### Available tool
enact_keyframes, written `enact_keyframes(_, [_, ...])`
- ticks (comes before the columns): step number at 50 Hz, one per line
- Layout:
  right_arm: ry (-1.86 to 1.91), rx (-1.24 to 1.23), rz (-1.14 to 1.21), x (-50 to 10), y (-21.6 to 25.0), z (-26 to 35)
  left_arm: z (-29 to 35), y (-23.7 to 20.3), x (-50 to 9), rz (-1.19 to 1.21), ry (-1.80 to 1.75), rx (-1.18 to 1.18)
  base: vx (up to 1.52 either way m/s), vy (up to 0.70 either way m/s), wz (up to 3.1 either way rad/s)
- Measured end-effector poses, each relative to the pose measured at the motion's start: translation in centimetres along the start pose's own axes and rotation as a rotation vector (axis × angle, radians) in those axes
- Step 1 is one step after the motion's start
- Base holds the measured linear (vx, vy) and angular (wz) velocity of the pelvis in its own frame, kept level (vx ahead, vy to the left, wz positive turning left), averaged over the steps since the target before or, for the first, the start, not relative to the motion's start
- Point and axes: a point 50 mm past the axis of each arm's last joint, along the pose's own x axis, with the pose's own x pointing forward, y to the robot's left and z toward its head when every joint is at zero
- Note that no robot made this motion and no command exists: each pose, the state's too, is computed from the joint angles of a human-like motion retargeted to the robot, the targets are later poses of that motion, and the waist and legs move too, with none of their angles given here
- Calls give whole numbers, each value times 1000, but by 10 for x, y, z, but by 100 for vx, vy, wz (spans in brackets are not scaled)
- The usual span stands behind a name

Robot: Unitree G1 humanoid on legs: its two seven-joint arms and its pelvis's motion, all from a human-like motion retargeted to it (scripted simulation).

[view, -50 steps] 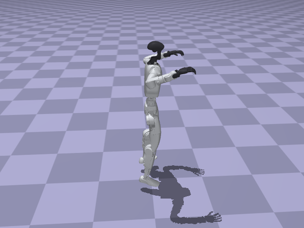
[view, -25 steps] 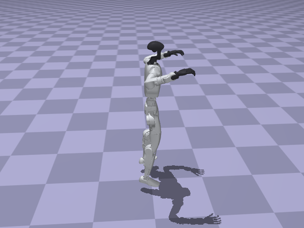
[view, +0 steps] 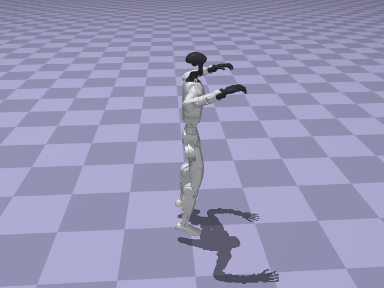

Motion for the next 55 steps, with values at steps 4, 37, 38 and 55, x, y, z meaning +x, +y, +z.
enact_keyframes(4, [-6,21,-19,-1,0,0,-2,-4,-3,24,4,-33,5,-3,11])
enact_keyframes(37, [202,669,179,38,241,20,6,-203,-123,197,699,-922,6,-10,2])
enact_keyframes(38, [250,688,161,45,252,19,8,-216,-122,196,730,-965,8,5,-28])
enact_keyframes(55, [494,347,115,165,245,33,3,-286,-70,-340,684,-922,8,4,50])
